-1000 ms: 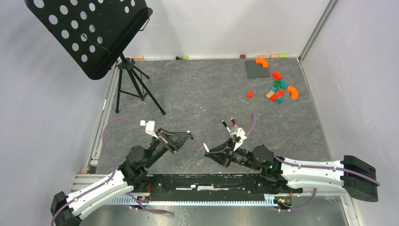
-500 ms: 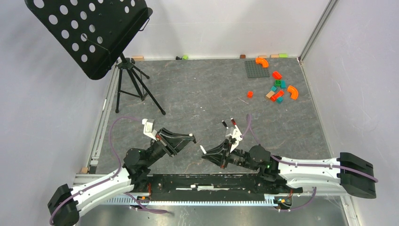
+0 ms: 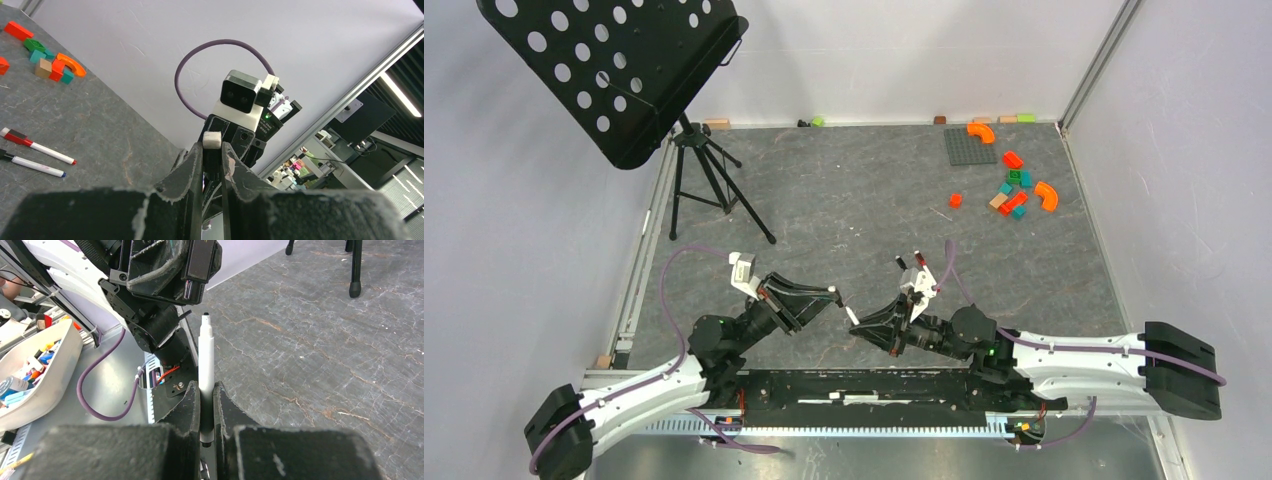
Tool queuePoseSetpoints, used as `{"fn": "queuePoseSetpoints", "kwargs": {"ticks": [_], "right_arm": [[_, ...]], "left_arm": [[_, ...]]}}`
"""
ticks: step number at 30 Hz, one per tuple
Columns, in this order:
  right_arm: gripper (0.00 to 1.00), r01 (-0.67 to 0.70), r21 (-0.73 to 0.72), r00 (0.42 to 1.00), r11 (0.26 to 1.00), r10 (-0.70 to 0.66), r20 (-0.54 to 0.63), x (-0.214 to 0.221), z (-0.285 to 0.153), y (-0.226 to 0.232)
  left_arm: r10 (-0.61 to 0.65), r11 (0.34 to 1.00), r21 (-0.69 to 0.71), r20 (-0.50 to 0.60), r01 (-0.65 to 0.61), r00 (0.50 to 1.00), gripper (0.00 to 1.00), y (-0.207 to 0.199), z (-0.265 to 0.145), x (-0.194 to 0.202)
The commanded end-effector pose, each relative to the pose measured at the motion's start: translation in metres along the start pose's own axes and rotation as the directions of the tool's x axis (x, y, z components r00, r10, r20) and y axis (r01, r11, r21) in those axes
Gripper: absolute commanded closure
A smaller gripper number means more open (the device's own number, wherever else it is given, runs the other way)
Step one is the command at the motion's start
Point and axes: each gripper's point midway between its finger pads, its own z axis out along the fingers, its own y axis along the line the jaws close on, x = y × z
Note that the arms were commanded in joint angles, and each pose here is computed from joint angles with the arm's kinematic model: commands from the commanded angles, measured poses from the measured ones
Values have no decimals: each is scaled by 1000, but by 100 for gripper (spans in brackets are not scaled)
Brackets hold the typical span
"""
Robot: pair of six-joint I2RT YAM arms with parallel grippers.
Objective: Insert the pens into the pen caps
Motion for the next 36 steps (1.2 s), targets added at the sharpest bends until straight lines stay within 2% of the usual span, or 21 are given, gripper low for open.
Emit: {"fn": "queuePoseSetpoints", "kwargs": {"ticks": [1, 36], "right_arm": [[100, 14, -48, 998, 999, -10, 70, -27, 9, 16], [100, 25, -5, 998, 1000, -24, 53, -25, 7, 9]], "left_arm": [[-13, 999, 51, 15, 13, 1000, 98, -11, 1, -3], [-28, 999, 37, 7, 28, 1000, 98, -6, 1, 0]]}}
